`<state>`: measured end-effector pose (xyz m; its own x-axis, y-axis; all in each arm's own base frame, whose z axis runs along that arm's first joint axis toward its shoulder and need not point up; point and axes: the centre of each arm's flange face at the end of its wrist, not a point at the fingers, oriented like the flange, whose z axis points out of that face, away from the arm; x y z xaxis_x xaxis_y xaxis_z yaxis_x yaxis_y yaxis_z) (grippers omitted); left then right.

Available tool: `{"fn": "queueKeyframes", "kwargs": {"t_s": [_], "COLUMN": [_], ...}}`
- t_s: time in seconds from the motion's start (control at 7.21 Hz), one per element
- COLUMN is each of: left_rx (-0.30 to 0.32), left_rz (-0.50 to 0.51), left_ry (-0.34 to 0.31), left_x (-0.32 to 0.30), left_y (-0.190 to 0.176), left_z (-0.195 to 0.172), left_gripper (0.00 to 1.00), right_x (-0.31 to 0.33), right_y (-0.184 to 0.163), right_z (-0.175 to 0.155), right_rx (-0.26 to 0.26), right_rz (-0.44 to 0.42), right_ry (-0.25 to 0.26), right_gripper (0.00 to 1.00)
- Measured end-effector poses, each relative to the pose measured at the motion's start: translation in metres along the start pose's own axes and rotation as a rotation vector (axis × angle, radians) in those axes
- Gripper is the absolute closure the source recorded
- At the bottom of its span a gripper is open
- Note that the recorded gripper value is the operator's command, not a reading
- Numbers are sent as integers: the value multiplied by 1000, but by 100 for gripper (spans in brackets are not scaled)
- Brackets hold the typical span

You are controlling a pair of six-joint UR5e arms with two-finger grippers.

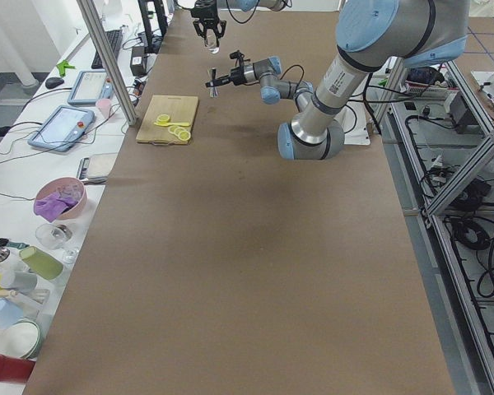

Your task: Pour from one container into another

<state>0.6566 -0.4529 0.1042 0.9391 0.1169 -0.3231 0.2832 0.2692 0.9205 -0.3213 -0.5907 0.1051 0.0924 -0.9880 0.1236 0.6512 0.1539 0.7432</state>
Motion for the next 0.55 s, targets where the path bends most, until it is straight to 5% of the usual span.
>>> {"fn": "queueKeyframes", "kwargs": {"t_s": [0.55], "left_rx": [10], "left_rz": [0], "left_ry": [-10], "left_x": [1], "left_y": [-1], "left_z": [-2], "left_gripper": [100], "right_x": [-2], "right_y": [-18], "right_z": [7], "right_rx": [-87], "right_rz": [-1], "right_ry": [-12], "right_gripper": [100]}}
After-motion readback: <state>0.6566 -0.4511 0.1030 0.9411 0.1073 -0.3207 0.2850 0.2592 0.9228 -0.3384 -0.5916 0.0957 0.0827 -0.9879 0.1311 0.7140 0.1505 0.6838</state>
